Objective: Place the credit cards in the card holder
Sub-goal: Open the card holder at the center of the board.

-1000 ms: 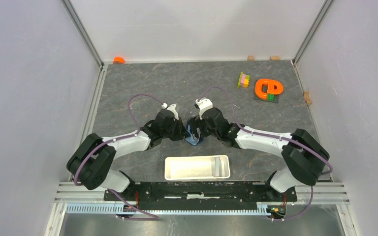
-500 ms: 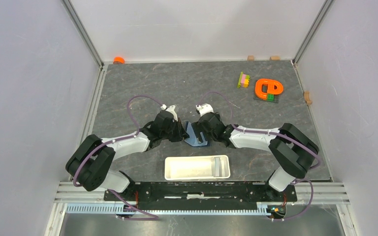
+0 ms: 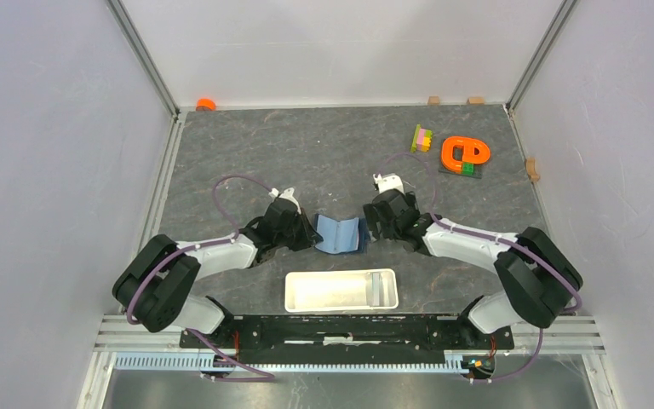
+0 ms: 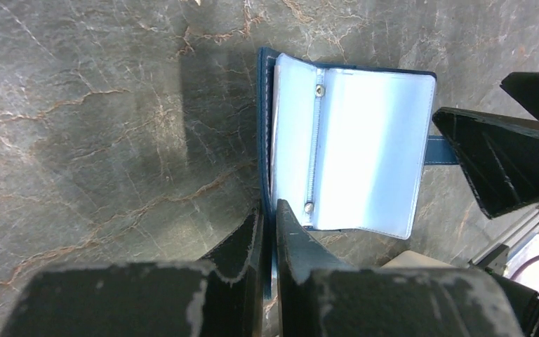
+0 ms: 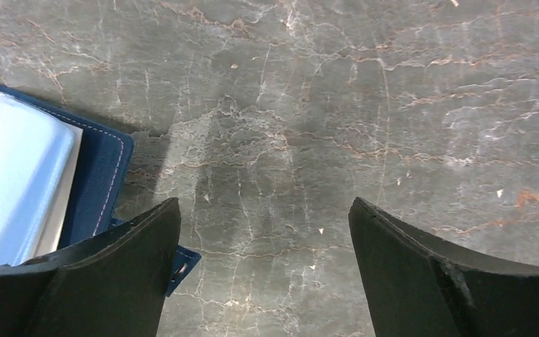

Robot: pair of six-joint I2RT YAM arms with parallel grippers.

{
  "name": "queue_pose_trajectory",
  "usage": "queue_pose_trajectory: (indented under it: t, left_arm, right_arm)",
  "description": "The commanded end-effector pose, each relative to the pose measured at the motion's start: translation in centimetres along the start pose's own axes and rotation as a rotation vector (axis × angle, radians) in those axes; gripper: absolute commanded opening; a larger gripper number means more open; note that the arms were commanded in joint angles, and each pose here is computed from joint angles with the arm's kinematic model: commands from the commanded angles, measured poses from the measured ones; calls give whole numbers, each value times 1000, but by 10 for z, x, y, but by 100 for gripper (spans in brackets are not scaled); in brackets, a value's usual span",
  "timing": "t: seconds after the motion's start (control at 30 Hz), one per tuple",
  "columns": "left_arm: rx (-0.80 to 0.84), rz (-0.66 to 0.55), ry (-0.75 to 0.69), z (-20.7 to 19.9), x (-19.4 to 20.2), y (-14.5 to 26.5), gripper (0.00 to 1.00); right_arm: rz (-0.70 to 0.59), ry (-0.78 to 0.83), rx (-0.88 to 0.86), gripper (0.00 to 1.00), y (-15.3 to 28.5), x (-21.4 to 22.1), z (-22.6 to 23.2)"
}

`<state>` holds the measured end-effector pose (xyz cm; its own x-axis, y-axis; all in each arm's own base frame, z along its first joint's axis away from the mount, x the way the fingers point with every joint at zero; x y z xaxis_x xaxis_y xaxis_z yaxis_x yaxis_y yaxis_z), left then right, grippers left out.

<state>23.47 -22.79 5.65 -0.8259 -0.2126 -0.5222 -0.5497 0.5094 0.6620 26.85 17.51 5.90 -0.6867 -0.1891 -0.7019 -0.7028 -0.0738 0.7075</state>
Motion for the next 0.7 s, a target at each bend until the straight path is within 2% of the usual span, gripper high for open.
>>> queue_pose_trajectory:
  t: [0.0, 0.1, 0.23, 0.4, 0.5, 0.67]
  left_arm:
    - [30, -77, 85, -8, -13, 1, 2]
    - [50, -94, 111, -11, -15, 2, 2]
    - [63, -111, 131, -13, -17, 5, 2]
    - [73, -111, 148, -14, -16, 3, 2]
    - [81, -103, 155, -15, -15, 2, 2]
    - [87, -94, 161, -15, -12, 0, 2]
  right_arm:
    - [-83, -32, -26, 93, 20, -29, -1]
    - [-137, -64, -132, 90, 36, -52, 13]
    - [-235, -83, -349, 79, 64, -81, 49]
    - [-291, -60, -562, 66, 88, -99, 98]
    - [-254, -49, -667, 55, 84, -93, 123]
    - [-155, -13, -700, 48, 58, -74, 144]
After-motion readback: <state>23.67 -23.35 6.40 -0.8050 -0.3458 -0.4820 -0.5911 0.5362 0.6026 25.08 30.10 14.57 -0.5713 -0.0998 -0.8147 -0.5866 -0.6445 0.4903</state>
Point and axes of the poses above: each gripper's point midway between its finger pads, its own y axis back along the fingers, its own z axis along the line the jaws close on, x = y × z, the point moved 3 cm from there along y, back along the fingers, and after that the axes turned 4 degrees about -y, right-handed, at the moved point
